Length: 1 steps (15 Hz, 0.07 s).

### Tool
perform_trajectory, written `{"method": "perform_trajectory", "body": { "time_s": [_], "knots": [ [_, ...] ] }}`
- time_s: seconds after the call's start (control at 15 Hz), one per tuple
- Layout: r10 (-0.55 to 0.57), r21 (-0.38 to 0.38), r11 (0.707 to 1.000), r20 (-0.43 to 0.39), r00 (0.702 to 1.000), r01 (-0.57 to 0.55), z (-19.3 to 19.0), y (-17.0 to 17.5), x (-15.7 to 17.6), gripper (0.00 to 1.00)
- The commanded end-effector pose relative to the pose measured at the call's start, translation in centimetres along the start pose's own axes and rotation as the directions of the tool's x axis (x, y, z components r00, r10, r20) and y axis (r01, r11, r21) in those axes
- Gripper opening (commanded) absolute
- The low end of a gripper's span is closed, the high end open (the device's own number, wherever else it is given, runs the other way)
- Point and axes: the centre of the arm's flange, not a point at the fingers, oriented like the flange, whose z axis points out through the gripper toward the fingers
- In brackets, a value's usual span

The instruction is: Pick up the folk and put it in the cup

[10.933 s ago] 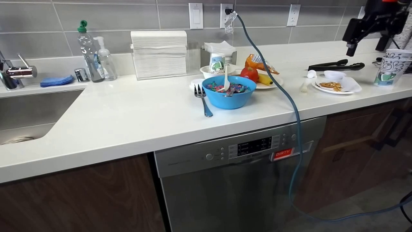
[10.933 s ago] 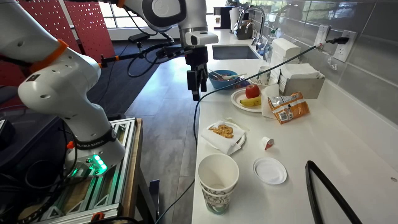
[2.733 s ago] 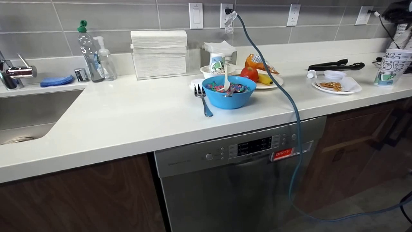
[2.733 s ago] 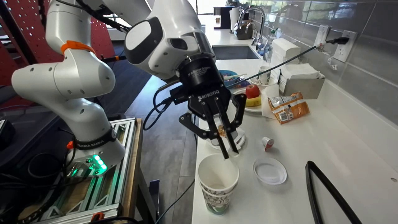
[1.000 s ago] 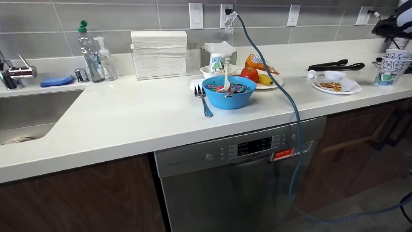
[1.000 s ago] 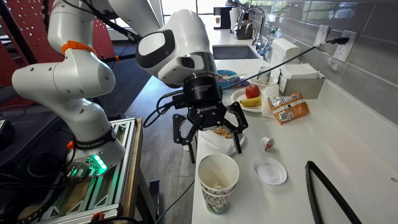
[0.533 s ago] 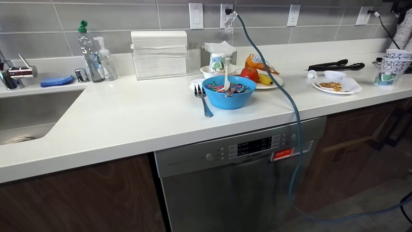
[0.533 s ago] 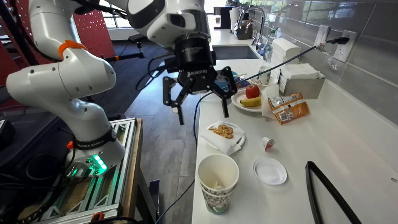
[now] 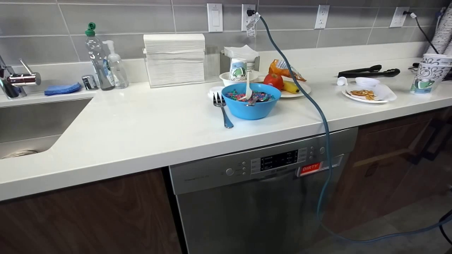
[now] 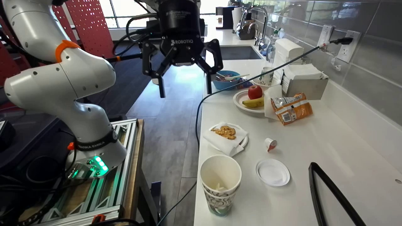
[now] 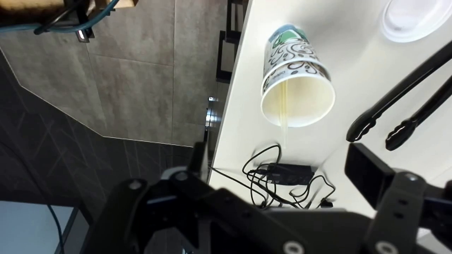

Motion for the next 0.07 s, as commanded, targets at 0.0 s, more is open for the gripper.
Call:
{"method": "perform_trajectory", "body": {
  "time_s": [0.0],
  "knots": [
    [0.0,-0.001,1.0,0.0,1.0,0.0,0.04,-0.08,-0.16,1.0]
  ]
}}
